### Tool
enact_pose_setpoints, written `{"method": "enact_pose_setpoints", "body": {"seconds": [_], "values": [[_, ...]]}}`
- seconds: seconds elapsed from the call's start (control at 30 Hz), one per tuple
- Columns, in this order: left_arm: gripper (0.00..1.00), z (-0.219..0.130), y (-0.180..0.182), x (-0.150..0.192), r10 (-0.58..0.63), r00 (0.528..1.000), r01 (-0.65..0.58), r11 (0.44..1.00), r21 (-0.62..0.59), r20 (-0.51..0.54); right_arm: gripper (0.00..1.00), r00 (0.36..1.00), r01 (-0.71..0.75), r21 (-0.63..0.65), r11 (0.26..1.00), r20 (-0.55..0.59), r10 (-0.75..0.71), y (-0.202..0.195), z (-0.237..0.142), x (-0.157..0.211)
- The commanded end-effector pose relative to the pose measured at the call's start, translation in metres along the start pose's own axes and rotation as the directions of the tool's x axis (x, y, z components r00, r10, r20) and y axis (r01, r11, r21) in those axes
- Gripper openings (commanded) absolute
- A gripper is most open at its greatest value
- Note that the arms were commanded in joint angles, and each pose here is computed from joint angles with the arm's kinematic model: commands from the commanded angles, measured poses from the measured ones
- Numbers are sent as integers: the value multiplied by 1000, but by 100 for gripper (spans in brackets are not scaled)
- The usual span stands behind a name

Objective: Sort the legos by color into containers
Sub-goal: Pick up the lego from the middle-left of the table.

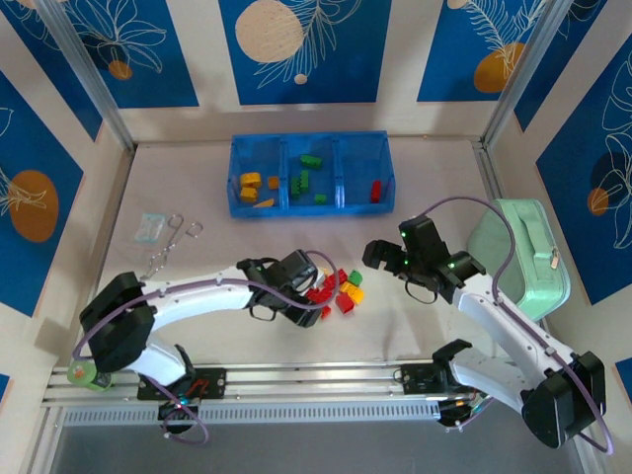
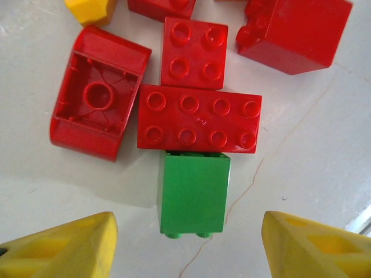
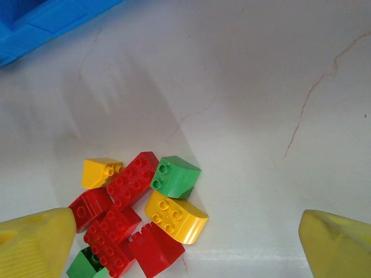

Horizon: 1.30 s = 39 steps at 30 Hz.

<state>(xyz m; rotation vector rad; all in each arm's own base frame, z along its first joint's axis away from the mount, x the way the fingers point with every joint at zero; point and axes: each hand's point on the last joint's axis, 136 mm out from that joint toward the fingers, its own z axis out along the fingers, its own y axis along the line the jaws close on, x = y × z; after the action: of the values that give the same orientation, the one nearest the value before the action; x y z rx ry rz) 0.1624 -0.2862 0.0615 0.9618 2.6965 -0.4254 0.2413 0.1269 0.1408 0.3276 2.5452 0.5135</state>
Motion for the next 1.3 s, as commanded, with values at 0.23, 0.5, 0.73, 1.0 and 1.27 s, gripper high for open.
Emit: {"method": "enact_pose_setpoints", "body": {"seconds": [0.23,0.5,0.73,1.0,1.27], "values": [[63,21,-6,-1,5,999,-6,1000,-30,-34,99,1000,-18,20,1000,4,17,-11,-1,7],[44,30,1,0,-18,999,15,997,-72,-39,99,1000,-26,20,999,5,26,-13,2,5],[33,9,4,-20,-15,1000,16,998,-64,12,99,999,-41,28,999,9,41,-19,4,3],[31,-53,31,-106,-98,970,103,995,-13,224,98,997,-75,24,997,2,75,-24,10,3],[29,-85,72,-190,-142,924,158,987,-15,355,98,997,-78,28,997,2,78,-26,6,4]]}}
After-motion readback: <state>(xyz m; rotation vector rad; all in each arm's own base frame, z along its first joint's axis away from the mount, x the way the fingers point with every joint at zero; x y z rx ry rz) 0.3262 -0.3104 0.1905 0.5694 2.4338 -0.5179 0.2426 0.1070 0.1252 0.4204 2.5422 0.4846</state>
